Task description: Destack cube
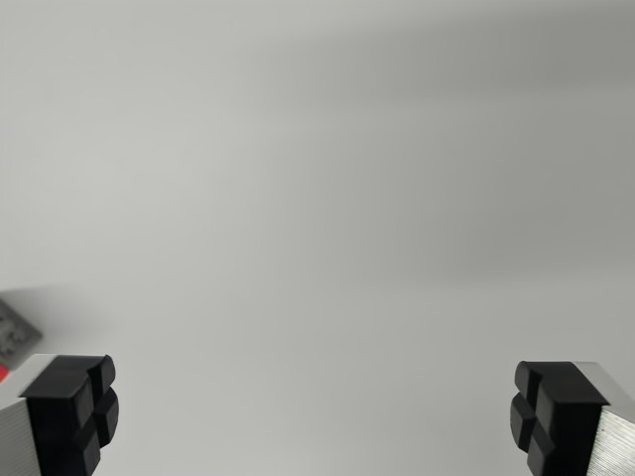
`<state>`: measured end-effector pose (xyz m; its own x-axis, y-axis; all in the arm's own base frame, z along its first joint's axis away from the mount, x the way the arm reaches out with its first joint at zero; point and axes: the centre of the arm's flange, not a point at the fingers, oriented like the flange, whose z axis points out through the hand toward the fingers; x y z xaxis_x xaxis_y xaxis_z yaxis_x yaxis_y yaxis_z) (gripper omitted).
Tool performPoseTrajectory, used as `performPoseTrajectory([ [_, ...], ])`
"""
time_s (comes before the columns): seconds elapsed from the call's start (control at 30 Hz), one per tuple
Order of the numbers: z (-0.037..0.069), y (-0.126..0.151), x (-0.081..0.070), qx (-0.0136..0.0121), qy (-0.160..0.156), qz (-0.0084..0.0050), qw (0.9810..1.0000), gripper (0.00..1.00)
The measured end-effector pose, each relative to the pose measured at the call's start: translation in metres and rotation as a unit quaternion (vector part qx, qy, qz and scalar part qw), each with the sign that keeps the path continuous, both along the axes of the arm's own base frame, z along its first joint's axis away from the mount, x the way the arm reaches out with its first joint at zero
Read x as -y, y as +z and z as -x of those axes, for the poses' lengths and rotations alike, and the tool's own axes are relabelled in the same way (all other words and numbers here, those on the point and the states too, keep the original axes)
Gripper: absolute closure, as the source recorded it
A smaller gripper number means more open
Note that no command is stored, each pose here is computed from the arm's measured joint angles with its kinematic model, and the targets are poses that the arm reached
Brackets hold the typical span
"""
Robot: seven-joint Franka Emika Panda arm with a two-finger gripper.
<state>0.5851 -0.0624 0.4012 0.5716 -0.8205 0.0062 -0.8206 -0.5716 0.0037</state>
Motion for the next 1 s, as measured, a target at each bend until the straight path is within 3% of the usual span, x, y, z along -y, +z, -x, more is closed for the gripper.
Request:
performPoseTrajectory([
  [0.53, 0.006, -0.008, -0.018, -0.0001, 0.023, -0.0011, 0.9997, 0.00],
  [0.7, 0.010, -0.012, -0.027, -0.0011, 0.034, -0.0015, 0.9994, 0.00],
  [1.0, 0.016, -0.019, -0.045, -0.0008, 0.059, -0.0019, 0.9982, 0.00],
])
